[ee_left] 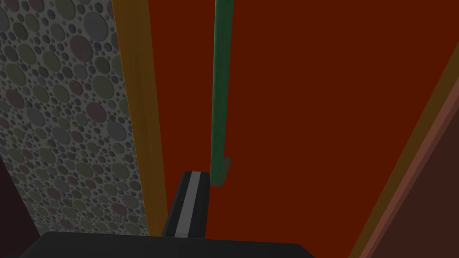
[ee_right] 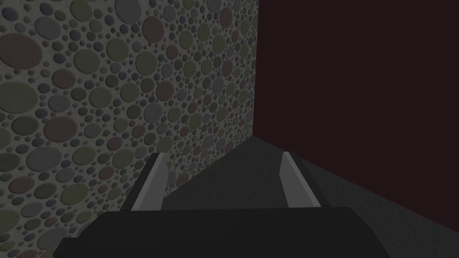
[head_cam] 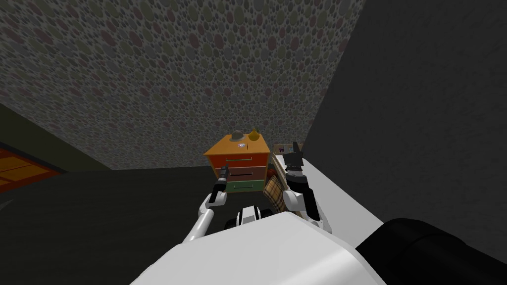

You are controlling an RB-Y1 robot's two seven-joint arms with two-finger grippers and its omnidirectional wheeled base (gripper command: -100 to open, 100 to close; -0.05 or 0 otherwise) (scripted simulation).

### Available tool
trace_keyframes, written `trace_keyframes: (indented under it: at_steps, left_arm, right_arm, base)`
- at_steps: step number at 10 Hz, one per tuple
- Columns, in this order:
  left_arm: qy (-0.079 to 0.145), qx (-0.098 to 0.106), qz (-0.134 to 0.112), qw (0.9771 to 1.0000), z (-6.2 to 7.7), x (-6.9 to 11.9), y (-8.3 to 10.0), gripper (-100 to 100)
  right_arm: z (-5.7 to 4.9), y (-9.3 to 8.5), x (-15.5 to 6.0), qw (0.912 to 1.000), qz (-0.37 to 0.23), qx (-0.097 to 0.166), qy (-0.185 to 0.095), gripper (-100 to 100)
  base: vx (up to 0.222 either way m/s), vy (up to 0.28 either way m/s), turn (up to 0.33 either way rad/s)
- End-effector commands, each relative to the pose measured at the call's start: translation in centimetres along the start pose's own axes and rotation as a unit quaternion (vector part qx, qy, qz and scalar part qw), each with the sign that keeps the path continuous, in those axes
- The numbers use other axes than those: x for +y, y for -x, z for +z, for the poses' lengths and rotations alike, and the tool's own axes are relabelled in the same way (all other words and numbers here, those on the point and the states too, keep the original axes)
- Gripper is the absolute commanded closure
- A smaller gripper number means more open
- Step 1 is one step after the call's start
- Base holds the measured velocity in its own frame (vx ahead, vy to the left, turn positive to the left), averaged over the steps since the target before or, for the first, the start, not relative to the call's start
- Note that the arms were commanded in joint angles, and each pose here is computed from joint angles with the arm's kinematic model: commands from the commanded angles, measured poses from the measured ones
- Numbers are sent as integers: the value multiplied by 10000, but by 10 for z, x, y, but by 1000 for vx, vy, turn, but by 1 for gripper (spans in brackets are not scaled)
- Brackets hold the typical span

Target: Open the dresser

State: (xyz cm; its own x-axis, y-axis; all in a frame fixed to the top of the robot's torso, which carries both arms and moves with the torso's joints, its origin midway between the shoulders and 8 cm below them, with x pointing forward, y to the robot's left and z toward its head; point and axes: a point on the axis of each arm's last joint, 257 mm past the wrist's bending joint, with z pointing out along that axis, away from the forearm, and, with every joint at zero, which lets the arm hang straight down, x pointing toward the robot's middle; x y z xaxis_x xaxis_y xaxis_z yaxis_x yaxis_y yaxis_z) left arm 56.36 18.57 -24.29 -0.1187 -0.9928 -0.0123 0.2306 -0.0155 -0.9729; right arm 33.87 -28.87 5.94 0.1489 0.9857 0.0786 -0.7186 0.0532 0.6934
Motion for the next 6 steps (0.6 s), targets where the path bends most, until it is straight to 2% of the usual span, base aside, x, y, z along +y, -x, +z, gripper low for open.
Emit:
trace_keyframes:
  at_steps: [1, 2, 3, 6]
  left_arm:
    - [-13, 36, -7, 10000, 3, -4, -3, 100]
    - [-13, 27, -5, 10000, 2, -3, -2, 100]
    - [-16, 35, 126, 9999, 3, -5, 9, -100]
    - [124, 21, 112, 9999, 7, 2, 12, -100]
  right_arm:
    - [0, 0, 0, 10000, 0, 0, 0, 0]
    - [0, 0, 0, 10000, 0, 0, 0, 0]
    - [0, 0, 0, 10000, -1, 0, -1, 0]
    - [0, 0, 0, 10000, -3, 0, -2, 0]
  base:
    - [-212, 18, 24]
    - [-91, 1, 4]
    - [2, 4, -18]
    - [164, 28, -35]
